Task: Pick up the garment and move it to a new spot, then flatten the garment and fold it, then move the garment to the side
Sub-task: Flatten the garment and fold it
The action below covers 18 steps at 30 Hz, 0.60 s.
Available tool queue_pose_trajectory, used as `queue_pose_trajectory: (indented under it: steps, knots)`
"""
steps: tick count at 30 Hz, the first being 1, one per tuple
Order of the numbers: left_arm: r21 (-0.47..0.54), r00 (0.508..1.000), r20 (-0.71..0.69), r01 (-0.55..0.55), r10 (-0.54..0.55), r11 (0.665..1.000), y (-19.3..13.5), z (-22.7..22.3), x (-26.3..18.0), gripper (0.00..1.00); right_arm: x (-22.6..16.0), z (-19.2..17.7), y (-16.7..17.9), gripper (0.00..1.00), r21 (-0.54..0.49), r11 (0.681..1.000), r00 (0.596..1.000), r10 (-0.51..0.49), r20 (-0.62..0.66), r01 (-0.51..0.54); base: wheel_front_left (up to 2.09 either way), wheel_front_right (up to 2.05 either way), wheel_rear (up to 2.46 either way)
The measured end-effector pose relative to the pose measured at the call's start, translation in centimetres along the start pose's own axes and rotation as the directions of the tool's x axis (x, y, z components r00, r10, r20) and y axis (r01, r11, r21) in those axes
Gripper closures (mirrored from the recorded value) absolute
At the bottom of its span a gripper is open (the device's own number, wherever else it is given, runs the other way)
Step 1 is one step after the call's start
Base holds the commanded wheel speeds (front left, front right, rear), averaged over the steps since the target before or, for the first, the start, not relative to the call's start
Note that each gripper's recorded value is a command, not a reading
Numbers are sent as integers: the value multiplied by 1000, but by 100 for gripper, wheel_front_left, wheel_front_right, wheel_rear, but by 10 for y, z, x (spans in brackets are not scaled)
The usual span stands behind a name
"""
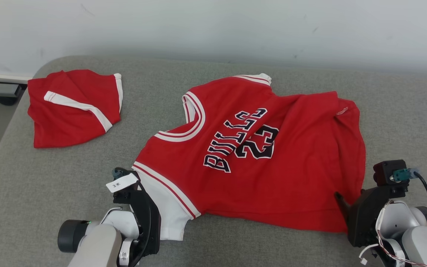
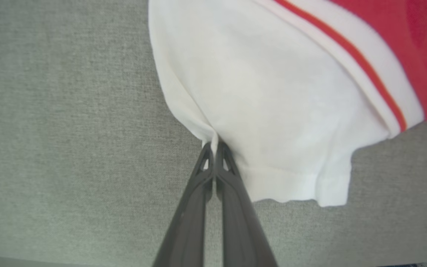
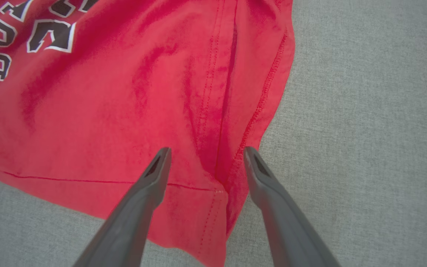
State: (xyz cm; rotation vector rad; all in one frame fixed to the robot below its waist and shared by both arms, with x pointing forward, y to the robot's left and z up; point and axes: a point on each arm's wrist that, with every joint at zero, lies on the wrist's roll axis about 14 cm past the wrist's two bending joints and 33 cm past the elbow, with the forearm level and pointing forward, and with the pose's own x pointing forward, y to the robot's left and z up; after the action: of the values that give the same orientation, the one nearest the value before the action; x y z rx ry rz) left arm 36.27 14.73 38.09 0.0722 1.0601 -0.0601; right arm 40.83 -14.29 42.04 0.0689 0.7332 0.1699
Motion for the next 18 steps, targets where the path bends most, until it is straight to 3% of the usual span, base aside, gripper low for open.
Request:
queue_pose_trajectory:
  steps: [12,13,14,16,18]
  knots:
    - [-6,1000,-16,2,-2,1000,1,0,2,100,12,-21,2,0,42,999,997,-5,-77,8,0,0,0]
    - [-7,1000,-16,2,-2,1000,1,-1,2,100,13,-23,3,10,45,999,996,-4,-85,8,0,0,0]
    - [-7,1000,-19,2,-2,1000,1,-1,2,100,13,-25,4,31,50,999,996,-2,-94,6,0,0,0]
    - [-8,1000,-21,2,-2,1000,1,-1,2,100,14,-28,6,55,59,998,995,2,-103,4,0,0,0]
    - [-9,1000,-23,2,-2,1000,1,-1,2,100,14,-30,8,57,63,998,994,7,-111,0,0,0,0]
